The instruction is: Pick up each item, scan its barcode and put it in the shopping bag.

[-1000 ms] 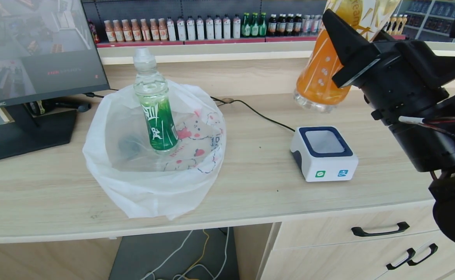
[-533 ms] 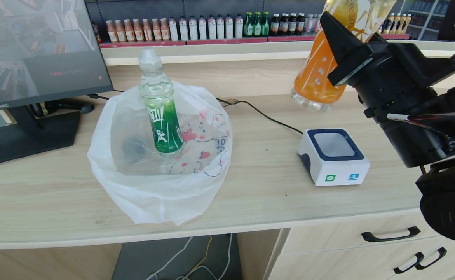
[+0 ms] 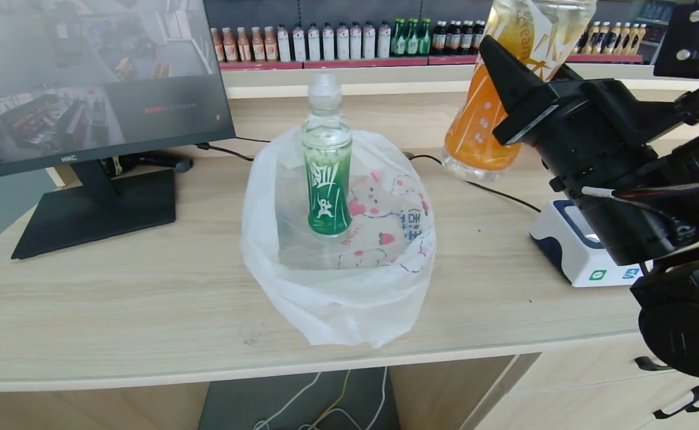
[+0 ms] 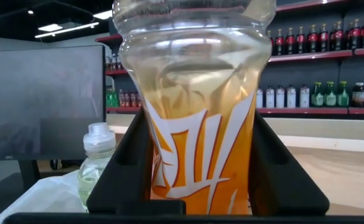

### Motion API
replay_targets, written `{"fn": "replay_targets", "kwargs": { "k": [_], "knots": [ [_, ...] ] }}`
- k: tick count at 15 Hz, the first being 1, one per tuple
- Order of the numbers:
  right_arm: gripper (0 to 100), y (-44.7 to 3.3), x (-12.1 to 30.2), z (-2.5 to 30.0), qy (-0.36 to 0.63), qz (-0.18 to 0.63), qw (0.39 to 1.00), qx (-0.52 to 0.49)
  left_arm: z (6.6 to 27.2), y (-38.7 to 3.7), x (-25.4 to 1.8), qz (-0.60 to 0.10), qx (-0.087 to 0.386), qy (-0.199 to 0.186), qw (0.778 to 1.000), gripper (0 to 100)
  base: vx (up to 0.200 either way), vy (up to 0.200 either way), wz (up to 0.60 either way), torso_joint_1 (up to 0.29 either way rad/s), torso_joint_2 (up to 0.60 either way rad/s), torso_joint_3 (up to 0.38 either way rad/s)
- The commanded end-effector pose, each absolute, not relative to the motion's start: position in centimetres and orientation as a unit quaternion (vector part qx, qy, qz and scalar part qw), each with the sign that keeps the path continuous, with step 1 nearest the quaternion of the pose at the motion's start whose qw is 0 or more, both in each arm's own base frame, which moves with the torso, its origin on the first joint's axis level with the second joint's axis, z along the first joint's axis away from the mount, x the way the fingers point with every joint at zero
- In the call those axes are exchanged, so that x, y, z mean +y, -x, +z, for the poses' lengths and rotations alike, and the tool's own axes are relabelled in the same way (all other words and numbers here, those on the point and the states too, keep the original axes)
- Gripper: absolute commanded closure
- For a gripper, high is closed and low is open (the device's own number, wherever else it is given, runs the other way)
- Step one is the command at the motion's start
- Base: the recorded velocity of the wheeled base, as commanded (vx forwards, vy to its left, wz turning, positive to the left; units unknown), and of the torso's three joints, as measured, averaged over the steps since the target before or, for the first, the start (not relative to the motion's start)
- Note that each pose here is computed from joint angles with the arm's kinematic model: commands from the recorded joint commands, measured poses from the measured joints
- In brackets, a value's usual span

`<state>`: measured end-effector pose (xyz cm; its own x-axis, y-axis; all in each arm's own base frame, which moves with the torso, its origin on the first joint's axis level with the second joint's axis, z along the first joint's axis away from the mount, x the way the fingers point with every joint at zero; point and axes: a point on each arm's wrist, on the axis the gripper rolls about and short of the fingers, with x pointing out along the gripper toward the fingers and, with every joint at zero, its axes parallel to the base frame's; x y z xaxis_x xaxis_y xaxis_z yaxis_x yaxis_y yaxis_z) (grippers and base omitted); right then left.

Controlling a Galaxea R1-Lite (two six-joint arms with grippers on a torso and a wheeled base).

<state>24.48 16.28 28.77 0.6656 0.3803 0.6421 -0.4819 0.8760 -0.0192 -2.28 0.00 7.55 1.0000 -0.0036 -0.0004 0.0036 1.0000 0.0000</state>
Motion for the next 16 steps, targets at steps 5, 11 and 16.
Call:
{"fn": "replay_targets", "kwargs": {
  "k": [5, 11, 16],
  "knots": [
    [100, -24.9, 16.6, 27.5, -0.072, 0.241, 0.916, -0.314, 7.5, 2.3, 0.0, -0.001, 0.000, 0.000, 1.000, 0, 0.000, 0.000, 0.00, 0.000, 0.00, 0.000],
    [100, -26.6, 16.0, 24.9, -0.050, 0.224, 0.934, -0.275, 7.5, 2.3, 0.0, -0.002, 0.000, 0.000, 1.000, 0, 0.000, 0.000, 0.00, 0.000, 0.00, 0.000],
    [100, -28.4, 17.6, 21.6, -0.039, 0.238, 0.943, -0.230, 7.5, 2.3, 0.0, -0.001, 0.000, 0.000, 1.000, 0, 0.000, 0.000, 0.00, 0.000, 0.00, 0.000]
  ]
}}
